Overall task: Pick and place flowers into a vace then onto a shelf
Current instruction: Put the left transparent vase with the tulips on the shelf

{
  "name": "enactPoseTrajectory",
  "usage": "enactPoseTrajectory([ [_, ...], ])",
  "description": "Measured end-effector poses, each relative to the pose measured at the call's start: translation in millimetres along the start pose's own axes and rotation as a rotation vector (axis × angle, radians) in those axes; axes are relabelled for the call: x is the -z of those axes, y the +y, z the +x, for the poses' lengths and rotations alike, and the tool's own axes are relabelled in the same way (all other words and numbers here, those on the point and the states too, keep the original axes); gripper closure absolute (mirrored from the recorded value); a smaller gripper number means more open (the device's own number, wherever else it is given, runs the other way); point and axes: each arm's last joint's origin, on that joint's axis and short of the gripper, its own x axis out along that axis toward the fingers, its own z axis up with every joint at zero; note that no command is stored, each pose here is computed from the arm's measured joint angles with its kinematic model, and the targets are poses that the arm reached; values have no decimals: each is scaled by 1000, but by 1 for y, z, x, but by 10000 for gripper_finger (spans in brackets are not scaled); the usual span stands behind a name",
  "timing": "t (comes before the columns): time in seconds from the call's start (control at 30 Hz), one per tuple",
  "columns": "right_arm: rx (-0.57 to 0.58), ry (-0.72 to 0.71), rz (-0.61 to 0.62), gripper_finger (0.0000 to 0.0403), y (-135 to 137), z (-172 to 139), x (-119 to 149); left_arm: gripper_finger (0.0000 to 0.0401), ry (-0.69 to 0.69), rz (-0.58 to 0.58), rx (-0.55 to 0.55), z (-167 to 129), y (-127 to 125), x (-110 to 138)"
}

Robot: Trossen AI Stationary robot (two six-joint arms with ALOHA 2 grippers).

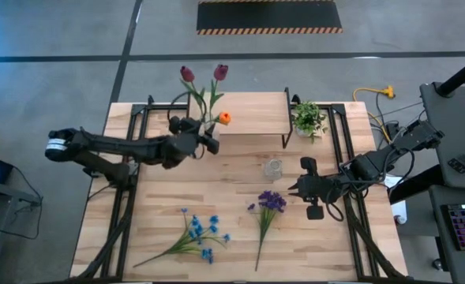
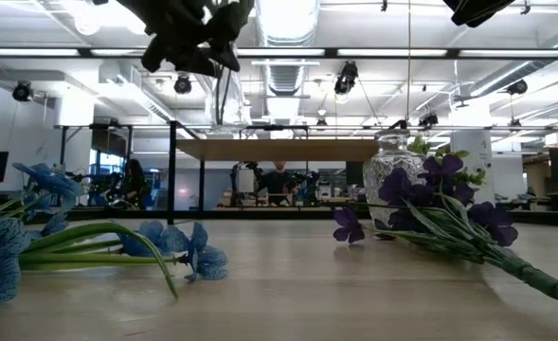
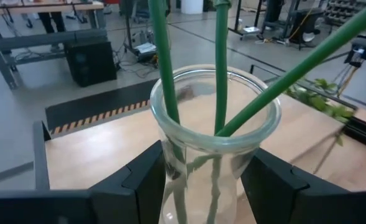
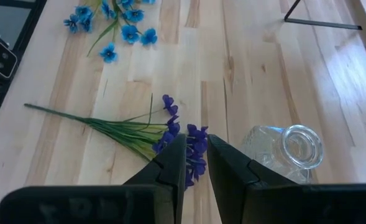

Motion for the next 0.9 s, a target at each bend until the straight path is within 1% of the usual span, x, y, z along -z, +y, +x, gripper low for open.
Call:
enactPoseTrajectory([
  [0.13, 2, 5, 5, 346, 0, 1, 1, 230, 3, -13, -12, 10, 7, -7],
  [0.37, 7, 19, 7, 346, 0, 4, 5, 230, -10, 24, -21, 27, 13, -28],
  [0.57, 8, 23, 17, 346, 0, 6, 7, 230, -7, 14, -3, 51, 16, -45],
  [0.9, 11, 37, 53, 346, 0, 9, 11, 230, 57, 44, -41, 84, 17, -52],
])
